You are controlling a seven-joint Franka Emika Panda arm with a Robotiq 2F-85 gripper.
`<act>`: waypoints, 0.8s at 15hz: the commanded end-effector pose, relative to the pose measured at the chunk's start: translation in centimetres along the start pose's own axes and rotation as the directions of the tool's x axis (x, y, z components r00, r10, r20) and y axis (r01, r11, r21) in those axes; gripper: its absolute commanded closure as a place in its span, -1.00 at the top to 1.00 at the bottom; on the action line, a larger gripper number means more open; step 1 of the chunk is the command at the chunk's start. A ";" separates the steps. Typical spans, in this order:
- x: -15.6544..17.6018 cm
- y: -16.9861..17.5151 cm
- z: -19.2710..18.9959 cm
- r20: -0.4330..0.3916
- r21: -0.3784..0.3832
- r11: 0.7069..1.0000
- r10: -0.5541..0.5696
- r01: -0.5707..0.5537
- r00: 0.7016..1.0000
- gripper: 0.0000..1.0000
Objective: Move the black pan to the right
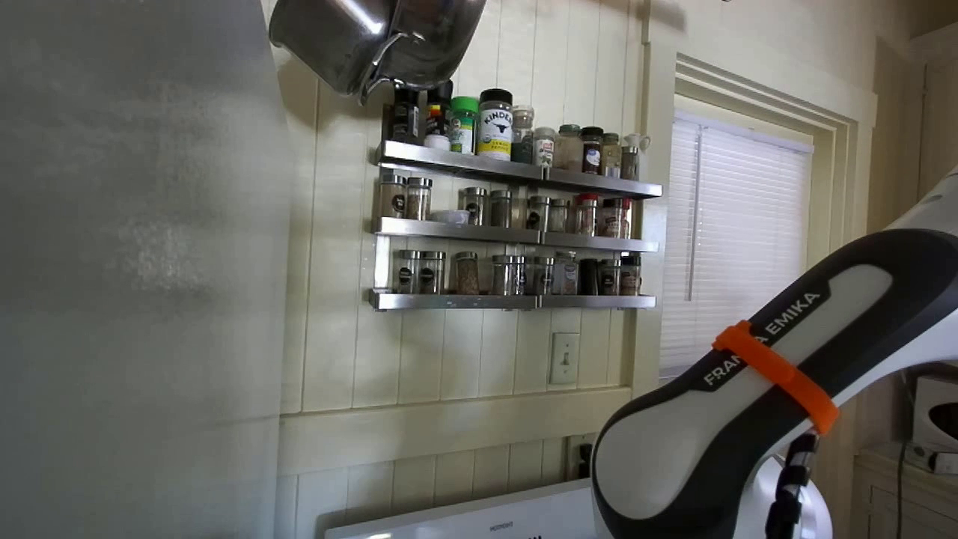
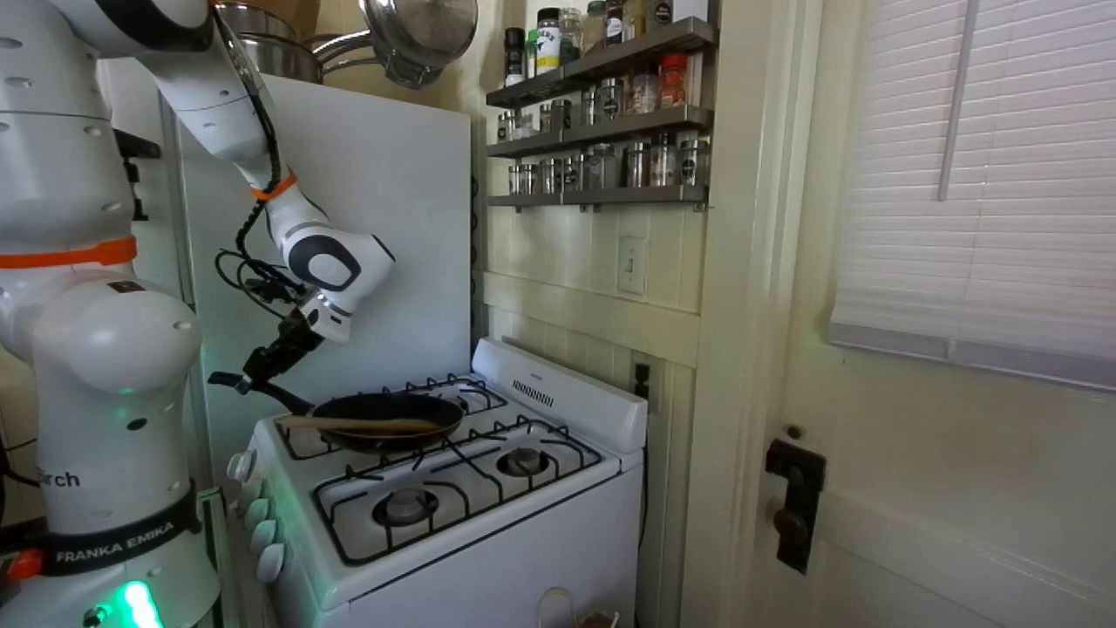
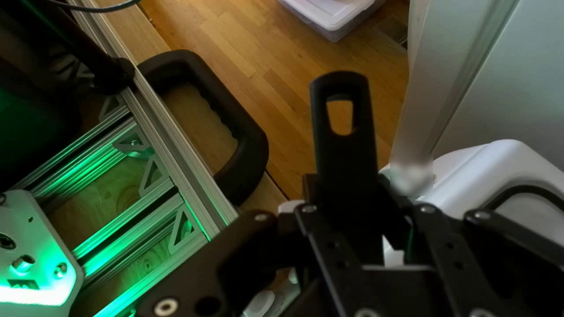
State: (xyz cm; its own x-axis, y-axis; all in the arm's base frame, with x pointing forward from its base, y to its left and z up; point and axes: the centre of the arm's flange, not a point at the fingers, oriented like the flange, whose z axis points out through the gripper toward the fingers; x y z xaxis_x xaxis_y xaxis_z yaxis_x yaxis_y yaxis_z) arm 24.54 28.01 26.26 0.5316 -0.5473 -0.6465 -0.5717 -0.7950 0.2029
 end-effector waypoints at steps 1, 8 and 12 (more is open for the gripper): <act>0.0 0.0 0.0 0.000 0.000 1.000 0.000 0.000 1.000 -0.83; -0.3 2.2 -2.4 -0.098 0.021 1.000 -0.020 0.022 0.995 -0.83; 0.2 4.1 -4.5 -0.177 0.050 0.999 -0.013 0.022 0.984 -0.83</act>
State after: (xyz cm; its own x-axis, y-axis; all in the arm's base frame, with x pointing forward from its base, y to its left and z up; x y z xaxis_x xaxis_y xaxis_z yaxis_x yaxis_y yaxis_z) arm 25.66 26.13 28.18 0.6066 -0.5447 -0.5791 -0.5654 -0.8077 0.1674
